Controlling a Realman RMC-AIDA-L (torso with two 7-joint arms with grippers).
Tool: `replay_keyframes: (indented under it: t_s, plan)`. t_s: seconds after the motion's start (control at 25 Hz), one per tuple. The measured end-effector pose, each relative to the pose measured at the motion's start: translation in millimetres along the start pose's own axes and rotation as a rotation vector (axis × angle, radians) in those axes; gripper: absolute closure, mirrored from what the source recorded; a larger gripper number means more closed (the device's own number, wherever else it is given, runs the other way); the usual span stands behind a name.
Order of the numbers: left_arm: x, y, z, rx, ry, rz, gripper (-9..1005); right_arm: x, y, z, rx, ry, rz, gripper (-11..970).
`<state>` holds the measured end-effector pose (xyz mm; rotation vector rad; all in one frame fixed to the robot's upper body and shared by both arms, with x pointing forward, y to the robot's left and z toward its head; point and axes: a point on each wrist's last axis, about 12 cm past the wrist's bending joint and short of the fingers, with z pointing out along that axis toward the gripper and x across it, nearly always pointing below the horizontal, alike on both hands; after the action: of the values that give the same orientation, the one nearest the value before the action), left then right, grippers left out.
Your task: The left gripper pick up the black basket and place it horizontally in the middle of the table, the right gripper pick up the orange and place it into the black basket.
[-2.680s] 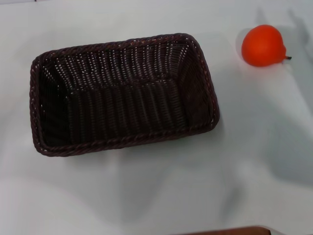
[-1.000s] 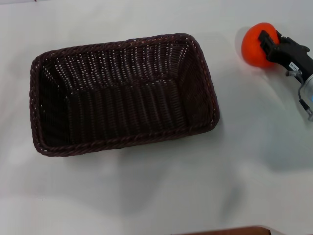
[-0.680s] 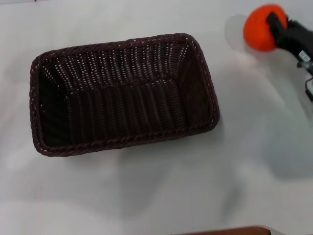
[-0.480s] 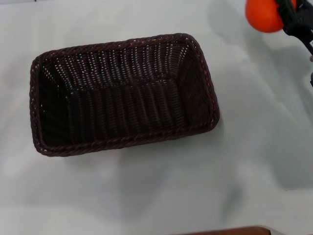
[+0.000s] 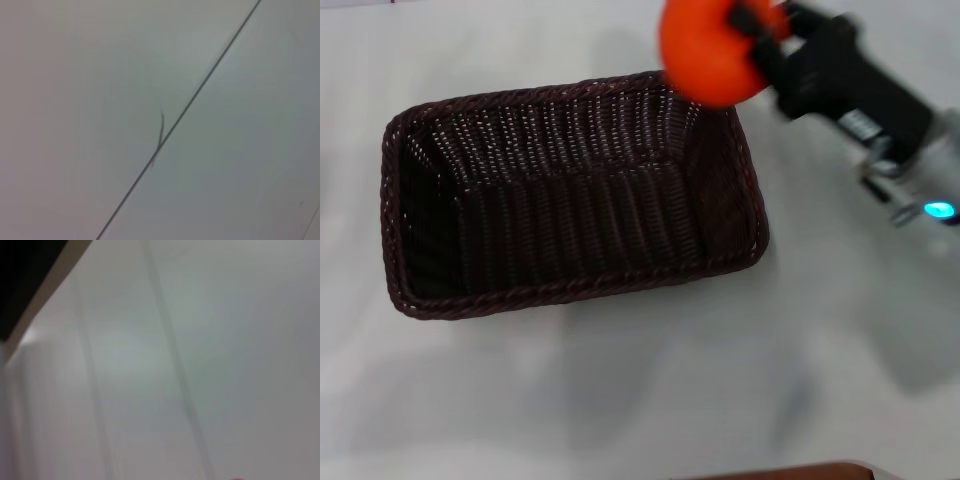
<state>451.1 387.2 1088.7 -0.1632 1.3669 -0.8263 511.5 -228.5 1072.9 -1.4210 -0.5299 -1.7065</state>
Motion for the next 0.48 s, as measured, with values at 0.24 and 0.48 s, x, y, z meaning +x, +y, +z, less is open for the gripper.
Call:
replay_keyframes:
  t_s: [0.24, 0.48]
  plan:
    - [3, 0.2, -6, -0.012, -0.001, -0.003, 294, -21, -16.0, 40, 0.156, -0.172, -0.005, 690]
    - [8, 1.0, -14, -0.032, 0.000, -0.004, 294, -16, -12.8, 43, 0.140, -0.149, -0.009, 407]
